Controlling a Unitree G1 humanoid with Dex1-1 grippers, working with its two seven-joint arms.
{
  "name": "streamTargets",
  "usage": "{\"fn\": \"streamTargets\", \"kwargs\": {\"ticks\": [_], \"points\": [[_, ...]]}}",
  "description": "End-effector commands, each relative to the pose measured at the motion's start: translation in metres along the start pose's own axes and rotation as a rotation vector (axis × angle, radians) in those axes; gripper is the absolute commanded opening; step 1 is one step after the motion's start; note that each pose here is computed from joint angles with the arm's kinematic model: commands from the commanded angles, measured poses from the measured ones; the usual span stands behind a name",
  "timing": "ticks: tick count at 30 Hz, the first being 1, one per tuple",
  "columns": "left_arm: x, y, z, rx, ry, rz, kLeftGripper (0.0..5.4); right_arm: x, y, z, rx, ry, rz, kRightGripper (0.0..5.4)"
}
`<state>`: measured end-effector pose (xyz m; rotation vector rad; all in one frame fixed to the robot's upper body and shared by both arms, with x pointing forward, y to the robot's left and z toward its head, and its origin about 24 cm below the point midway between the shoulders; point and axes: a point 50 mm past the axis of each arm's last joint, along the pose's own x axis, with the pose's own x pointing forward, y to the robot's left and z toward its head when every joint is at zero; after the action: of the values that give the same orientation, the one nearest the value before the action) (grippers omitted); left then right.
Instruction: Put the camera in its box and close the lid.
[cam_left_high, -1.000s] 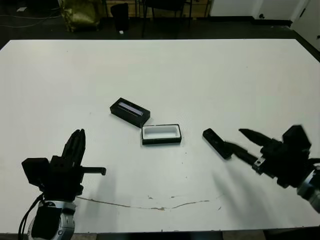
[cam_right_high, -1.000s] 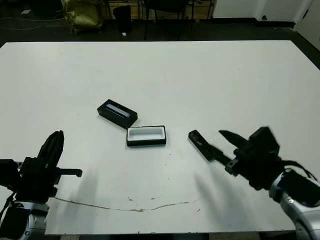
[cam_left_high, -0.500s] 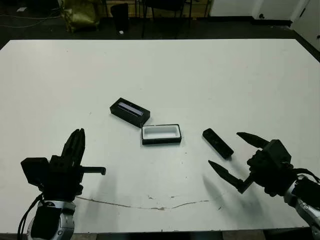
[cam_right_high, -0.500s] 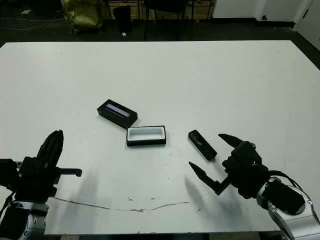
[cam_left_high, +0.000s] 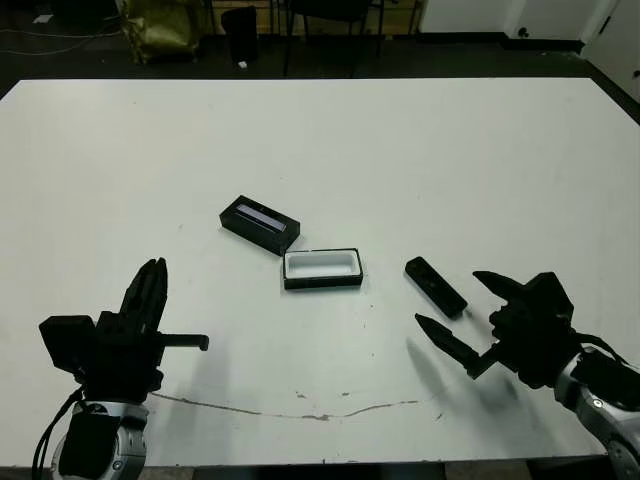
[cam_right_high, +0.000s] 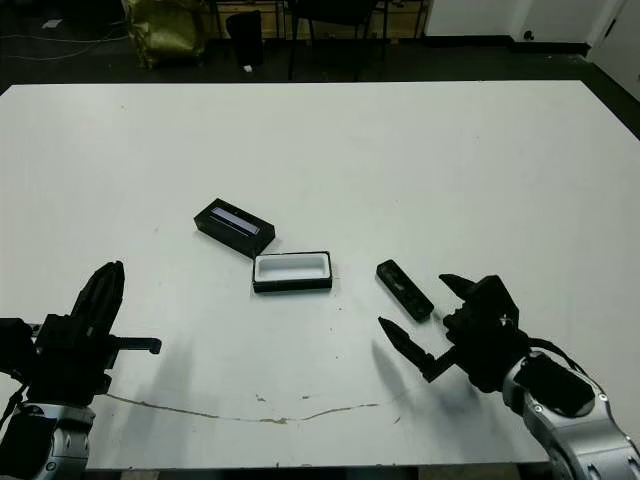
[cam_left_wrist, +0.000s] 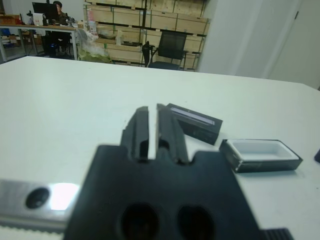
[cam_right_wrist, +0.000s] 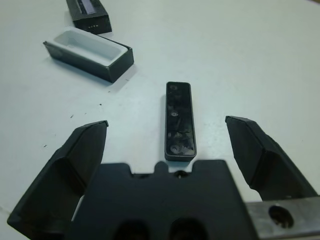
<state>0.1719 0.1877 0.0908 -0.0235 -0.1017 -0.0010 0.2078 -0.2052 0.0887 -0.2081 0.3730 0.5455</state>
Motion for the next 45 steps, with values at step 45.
{"fn": "streamTargets", "kwargs": {"ticks": [45], "points": [[-0.008, 0.005, -0.006, 0.036, 0.056, 0.012, 0.0, 0.016, -0.004, -0.025, 0.095, 0.186, -0.075, 4.74]]}}
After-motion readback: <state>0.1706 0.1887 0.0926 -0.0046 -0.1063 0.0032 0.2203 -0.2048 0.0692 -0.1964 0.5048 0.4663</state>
